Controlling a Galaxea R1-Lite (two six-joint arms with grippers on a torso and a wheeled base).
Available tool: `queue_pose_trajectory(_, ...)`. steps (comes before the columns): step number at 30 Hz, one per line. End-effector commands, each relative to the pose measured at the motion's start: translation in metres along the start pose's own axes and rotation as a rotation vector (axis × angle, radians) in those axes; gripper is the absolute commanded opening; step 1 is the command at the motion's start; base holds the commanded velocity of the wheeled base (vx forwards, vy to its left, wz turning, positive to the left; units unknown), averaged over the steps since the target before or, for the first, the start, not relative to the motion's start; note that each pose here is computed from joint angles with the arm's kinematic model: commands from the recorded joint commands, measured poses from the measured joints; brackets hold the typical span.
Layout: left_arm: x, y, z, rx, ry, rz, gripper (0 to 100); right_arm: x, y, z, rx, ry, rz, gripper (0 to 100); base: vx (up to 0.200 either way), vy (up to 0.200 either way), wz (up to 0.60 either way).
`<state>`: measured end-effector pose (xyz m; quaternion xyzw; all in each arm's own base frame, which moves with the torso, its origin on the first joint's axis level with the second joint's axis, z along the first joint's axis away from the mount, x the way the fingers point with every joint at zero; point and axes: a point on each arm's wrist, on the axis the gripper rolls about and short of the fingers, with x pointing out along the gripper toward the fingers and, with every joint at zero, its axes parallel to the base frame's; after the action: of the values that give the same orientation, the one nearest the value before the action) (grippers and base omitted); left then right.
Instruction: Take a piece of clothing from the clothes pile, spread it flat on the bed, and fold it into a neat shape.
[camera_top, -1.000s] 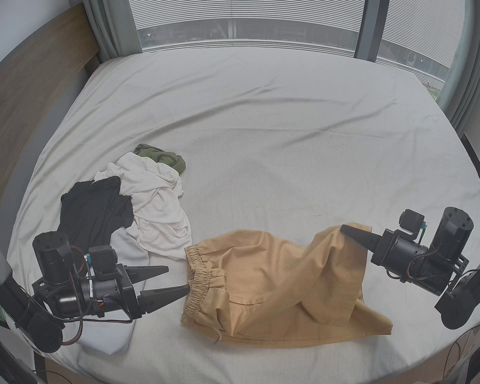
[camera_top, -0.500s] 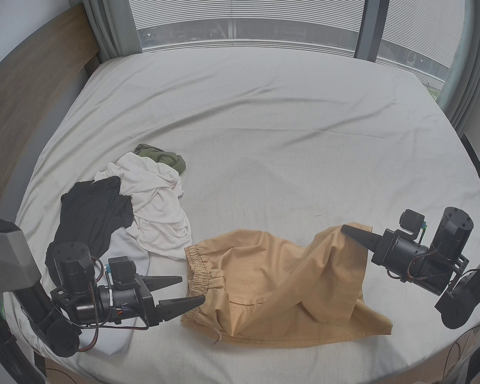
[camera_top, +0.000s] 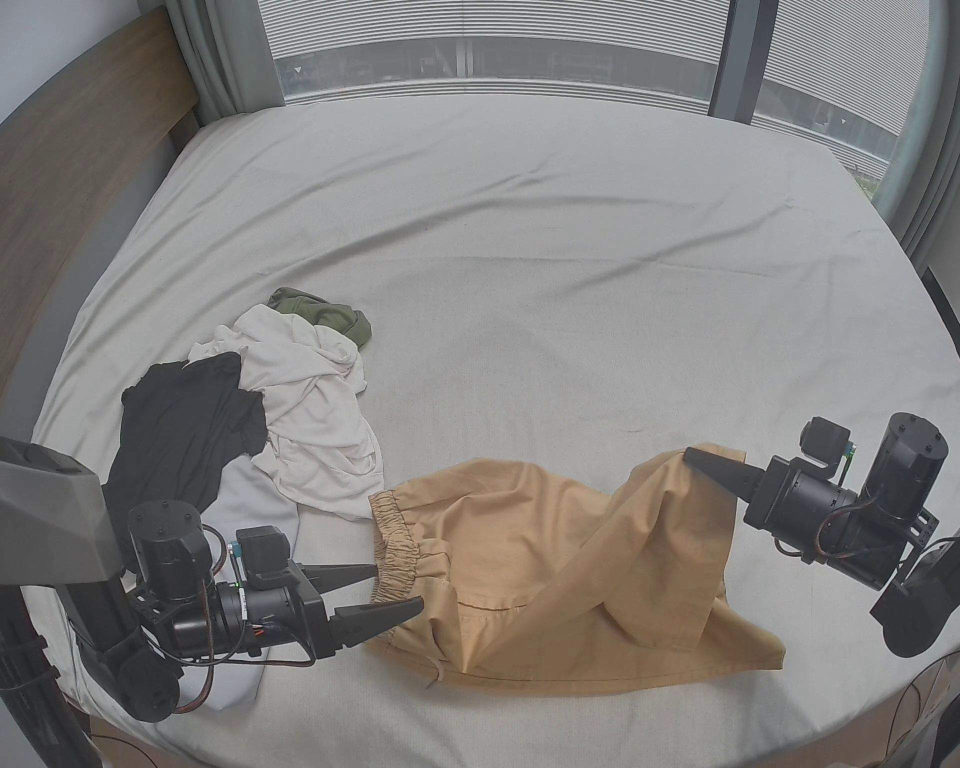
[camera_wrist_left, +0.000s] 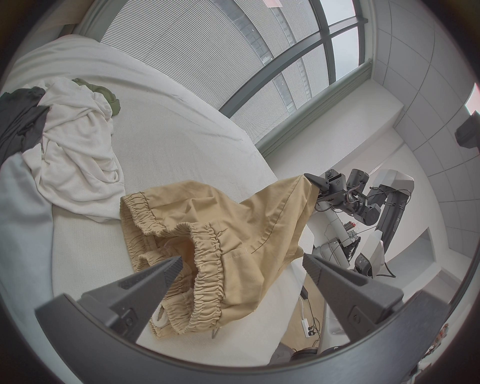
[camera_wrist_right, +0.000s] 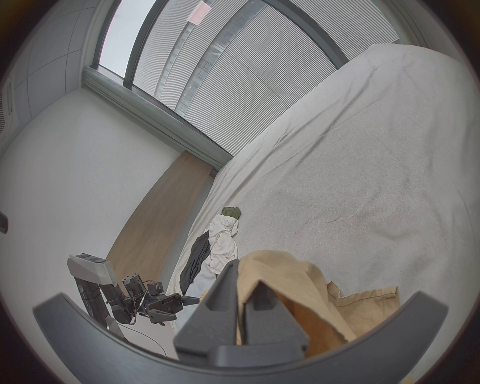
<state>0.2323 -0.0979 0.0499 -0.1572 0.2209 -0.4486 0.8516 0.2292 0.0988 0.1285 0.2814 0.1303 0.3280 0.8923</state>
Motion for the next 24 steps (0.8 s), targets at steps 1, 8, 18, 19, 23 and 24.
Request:
queue_pose_trajectory(1, 0.004, -0.001, 0.004, -0.012, -0.013, -0.007, 100, 0.000, 0.000, 0.000, 0.000, 0.002, 0.002, 0, 0.000, 0.000, 0.00)
queue_pose_trajectory(8, 0.018, -0.005, 0.008, -0.112, -0.017, -0.053, 100, 0.001, 0.001, -0.001, 0.000, 0.004, 0.003, 0, 0.000, 0.000, 0.00)
queue_pose_trajectory(18, 0.040, -0.010, 0.002, -0.178, 0.019, -0.103, 100, 0.001, 0.002, -0.001, -0.001, 0.003, 0.007, 0, 0.000, 0.000, 0.00)
queue_pose_trajectory(19, 0.042, -0.009, 0.001, -0.181, 0.024, -0.101, 100, 0.001, 0.002, -0.001, -0.001, 0.002, 0.008, 0, 0.000, 0.000, 0.00)
queue_pose_trajectory(23, 0.044, -0.007, -0.001, -0.184, 0.031, -0.099, 100, 0.001, 0.002, 0.000, -0.002, 0.001, 0.009, 0, 0.000, 0.000, 0.00)
queue_pose_trajectory(24, 0.046, -0.006, -0.002, -0.186, 0.031, -0.099, 100, 0.001, 0.003, 0.000, -0.002, 0.000, 0.011, 0, 0.000, 0.000, 0.00)
